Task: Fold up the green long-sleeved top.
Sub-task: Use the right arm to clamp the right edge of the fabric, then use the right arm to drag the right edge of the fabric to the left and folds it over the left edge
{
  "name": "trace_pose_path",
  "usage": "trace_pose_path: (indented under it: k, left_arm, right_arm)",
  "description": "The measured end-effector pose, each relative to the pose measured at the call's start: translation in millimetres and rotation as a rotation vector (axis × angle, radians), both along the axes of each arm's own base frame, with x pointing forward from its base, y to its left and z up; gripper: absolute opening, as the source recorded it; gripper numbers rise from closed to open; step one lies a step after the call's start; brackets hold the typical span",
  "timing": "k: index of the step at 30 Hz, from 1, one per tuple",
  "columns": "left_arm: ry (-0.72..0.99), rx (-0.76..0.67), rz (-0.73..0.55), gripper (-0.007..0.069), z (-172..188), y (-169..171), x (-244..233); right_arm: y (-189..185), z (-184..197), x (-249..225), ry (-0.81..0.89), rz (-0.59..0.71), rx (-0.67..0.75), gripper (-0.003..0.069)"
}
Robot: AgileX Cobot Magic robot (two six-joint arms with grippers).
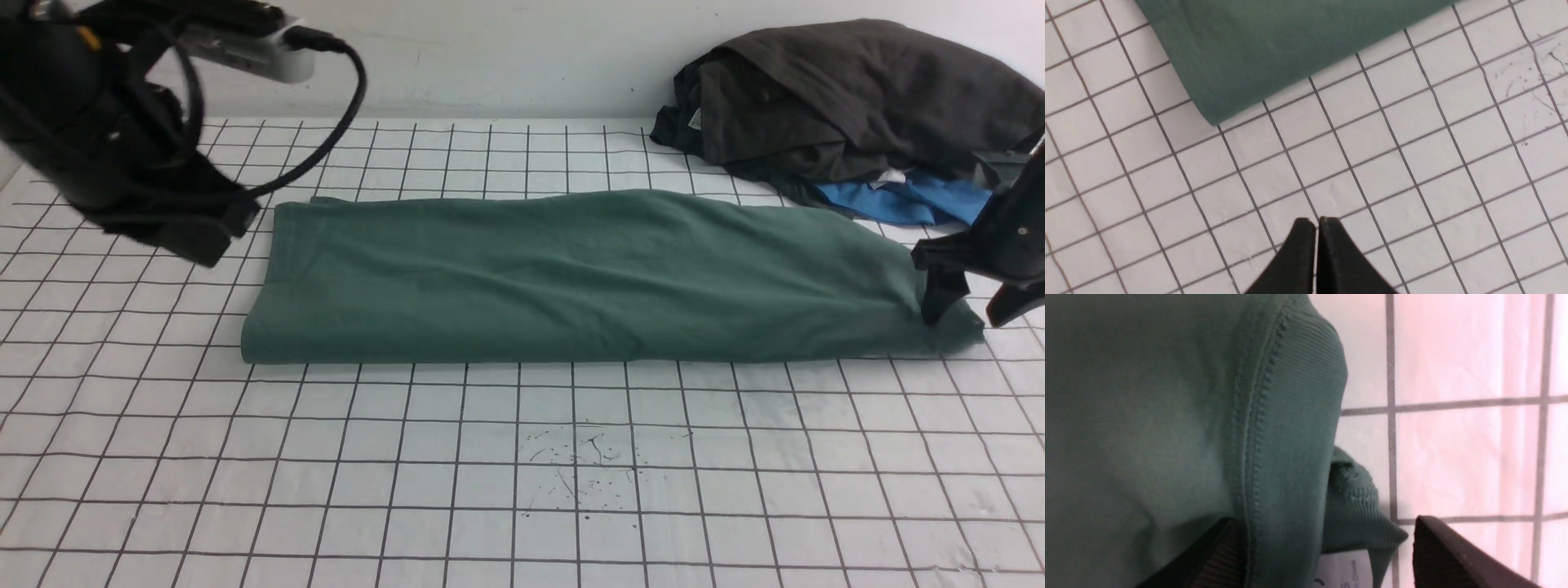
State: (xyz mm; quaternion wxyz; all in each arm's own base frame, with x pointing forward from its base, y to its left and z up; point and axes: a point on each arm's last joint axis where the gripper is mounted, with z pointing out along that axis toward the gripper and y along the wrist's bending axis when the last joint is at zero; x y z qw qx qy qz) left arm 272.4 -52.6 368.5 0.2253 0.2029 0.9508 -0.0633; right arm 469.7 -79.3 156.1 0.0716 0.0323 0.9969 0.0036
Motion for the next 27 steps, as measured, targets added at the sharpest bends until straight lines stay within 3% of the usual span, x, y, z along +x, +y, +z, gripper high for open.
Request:
trace_pose_path:
  k: [2,6,11,13,18,21,22,24,27]
  left_arm:
    - [-0.052,-0.006,0.005,-0.0007,5.4,3.6,-23.0]
    - [-0.173,-0.020,0.017,-0.0007,12.7,10.8,-68.4]
    - [-0.252,0.006,0.033,-0.0007,-1.6,21.9,-121.4]
    - [-0.223,0.022,0.046,-0.0007,-14.4,24.7,-130.0]
    - [-0.104,0.040,0.103,-0.0007,-50.6,28.3,-138.2]
    - [-0.050,0.034,0.137,-0.0007,-76.3,28.7,-139.3]
    - [-0.052,0.033,0.139,-0.0007,-77.1,28.7,-139.2]
    - [-0.081,0.019,0.150,-0.0007,-82.8,28.2,-136.4]
    - [-0.162,-0.023,0.165,-0.0007,-82.1,26.0,-129.9]
  right_arm:
    - [-0.2,-4.1,0.9,0.004,-0.015,0.014,0.0531]
    - [1.6,-4.4,1.9,0.000,-0.010,0.035,0.0470]
    - [5.4,-0.2,2.0,-0.009,0.023,0.076,0.0134]
    - [5.2,10.1,0.4,-0.022,0.055,0.059,0.0071]
    - [2.5,69.0,-9.4,-0.124,0.075,-0.025,0.0067]
    - [10.2,127.2,-24.7,-0.243,0.056,-0.052,0.0067]
    - [11.2,127.2,-24.5,-0.244,0.057,-0.050,0.0067]
    - [33.2,153.3,-31.9,-0.301,0.082,-0.028,0.0067]
    - [105.6,172.9,-38.2,-0.352,0.219,0.071,0.0067]
